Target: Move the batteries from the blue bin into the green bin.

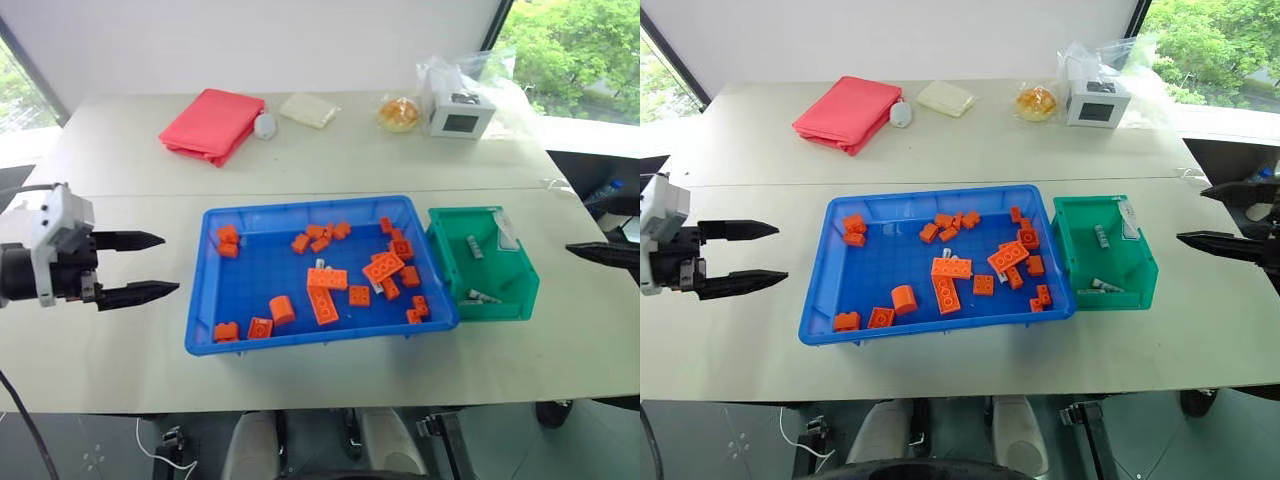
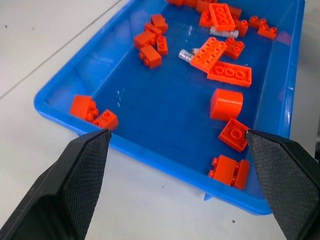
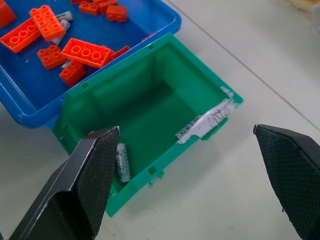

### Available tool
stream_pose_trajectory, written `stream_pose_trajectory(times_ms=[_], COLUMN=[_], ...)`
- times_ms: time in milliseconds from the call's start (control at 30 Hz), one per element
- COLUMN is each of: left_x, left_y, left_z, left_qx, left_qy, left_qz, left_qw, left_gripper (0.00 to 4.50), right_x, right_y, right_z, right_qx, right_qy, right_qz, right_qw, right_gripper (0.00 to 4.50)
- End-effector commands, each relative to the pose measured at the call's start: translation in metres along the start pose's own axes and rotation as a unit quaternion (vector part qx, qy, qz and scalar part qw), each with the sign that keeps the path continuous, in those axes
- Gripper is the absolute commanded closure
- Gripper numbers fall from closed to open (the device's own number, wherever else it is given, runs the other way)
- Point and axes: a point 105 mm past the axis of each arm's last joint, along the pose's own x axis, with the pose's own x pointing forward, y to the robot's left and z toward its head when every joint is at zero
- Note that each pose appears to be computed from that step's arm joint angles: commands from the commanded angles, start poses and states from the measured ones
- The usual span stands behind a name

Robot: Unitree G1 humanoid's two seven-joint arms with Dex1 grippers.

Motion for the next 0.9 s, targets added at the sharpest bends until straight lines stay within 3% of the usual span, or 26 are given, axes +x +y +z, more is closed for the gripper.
stream_pose_trajectory(times_ms=[33,367,533,733,900], left_x=[-0.002,0.003,0.006,0.018,0.035], left_y=[-0.002,-0.005,-0.010,-0.022,-0.043], left_z=[0.014,0.017,0.022,0.027,0.030], left_qx=[0.021,0.016,0.026,0.059,0.095], left_qy=[-0.013,-0.023,-0.022,-0.013,-0.001], left_qz=[-0.002,-0.010,-0.033,-0.084,-0.160], left_qw=[1.000,1.000,0.999,0.995,0.982], left_gripper=[0.00,0.00,0.00,0.00,0.00], right_x=[0.000,0.002,0.013,0.050,0.116], right_y=[-0.004,-0.003,-0.002,0.016,0.056], right_z=[0.009,0.005,0.016,0.048,0.078], right_qx=[-0.031,-0.001,-0.037,-0.079,-0.082], right_qy=[-0.014,-0.020,-0.029,-0.052,-0.067], right_qz=[-0.015,-0.010,-0.015,0.034,0.120], right_qw=[0.999,1.000,0.999,0.995,0.987], right_gripper=[0.09,0.09,0.09,0.09,0.09])
